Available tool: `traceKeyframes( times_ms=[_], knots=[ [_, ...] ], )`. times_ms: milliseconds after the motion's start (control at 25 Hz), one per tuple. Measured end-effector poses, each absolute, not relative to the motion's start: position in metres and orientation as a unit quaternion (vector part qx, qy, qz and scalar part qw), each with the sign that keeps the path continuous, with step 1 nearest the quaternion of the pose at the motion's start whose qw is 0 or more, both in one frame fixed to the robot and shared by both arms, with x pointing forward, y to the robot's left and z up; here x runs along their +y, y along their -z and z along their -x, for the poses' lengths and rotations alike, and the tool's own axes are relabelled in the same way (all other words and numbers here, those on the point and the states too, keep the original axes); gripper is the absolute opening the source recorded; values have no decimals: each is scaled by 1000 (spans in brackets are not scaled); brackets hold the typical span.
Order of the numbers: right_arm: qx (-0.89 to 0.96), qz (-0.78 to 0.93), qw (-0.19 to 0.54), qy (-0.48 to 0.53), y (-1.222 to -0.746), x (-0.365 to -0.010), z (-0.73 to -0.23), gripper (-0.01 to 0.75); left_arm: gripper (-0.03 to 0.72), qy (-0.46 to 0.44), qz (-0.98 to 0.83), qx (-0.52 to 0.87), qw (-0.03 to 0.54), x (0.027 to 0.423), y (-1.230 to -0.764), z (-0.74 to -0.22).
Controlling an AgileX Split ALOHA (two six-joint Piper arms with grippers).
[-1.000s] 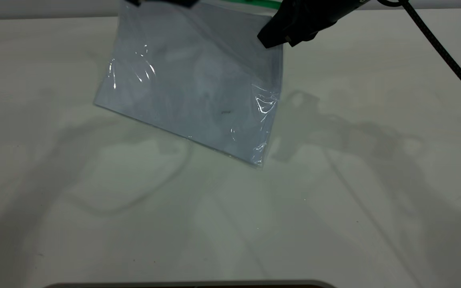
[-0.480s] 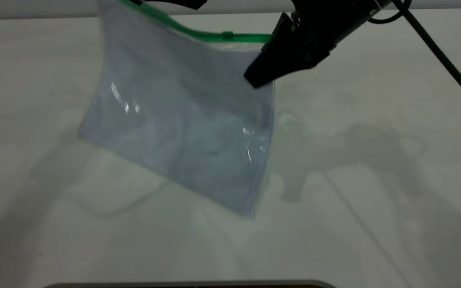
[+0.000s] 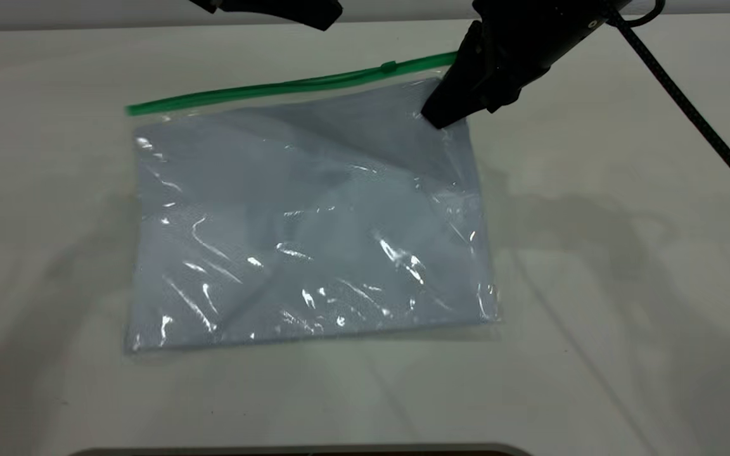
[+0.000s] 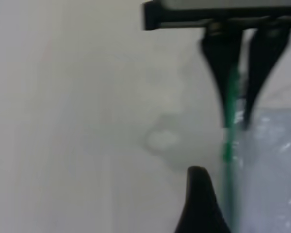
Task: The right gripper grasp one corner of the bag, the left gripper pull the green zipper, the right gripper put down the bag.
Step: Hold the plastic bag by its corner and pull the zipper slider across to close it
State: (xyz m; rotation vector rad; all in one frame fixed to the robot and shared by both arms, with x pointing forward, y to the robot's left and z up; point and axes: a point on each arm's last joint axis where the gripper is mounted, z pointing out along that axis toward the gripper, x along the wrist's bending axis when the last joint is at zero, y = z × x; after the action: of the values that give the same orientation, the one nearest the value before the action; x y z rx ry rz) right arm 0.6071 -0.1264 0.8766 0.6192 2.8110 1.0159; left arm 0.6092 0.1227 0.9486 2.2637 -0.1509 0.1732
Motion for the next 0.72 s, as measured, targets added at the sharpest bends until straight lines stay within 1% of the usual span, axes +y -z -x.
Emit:
traceKeyframes(
  times_ms=[280,440,520,600,720],
  knots=[
    [911,-204,45,-356,-880,-123,-608,34,590,-49,-901,-59,428,122,-949,-606],
    [908,-201,40,-365,-881,-122,-607,34,590,-32,-902,-50,428,121,-934,-608],
    [908,-200,40,-366,-881,-122,-607,34,588,-28,-898,-40,437,119,-928,-609],
    [908,-200,40,-366,-881,-122,-607,34,580,-25,-895,-30,444,118,-924,-611],
    [908,-200,39,-366,-881,-121,-607,34,544,-22,-893,-21,449,116,-918,-615]
  ],
)
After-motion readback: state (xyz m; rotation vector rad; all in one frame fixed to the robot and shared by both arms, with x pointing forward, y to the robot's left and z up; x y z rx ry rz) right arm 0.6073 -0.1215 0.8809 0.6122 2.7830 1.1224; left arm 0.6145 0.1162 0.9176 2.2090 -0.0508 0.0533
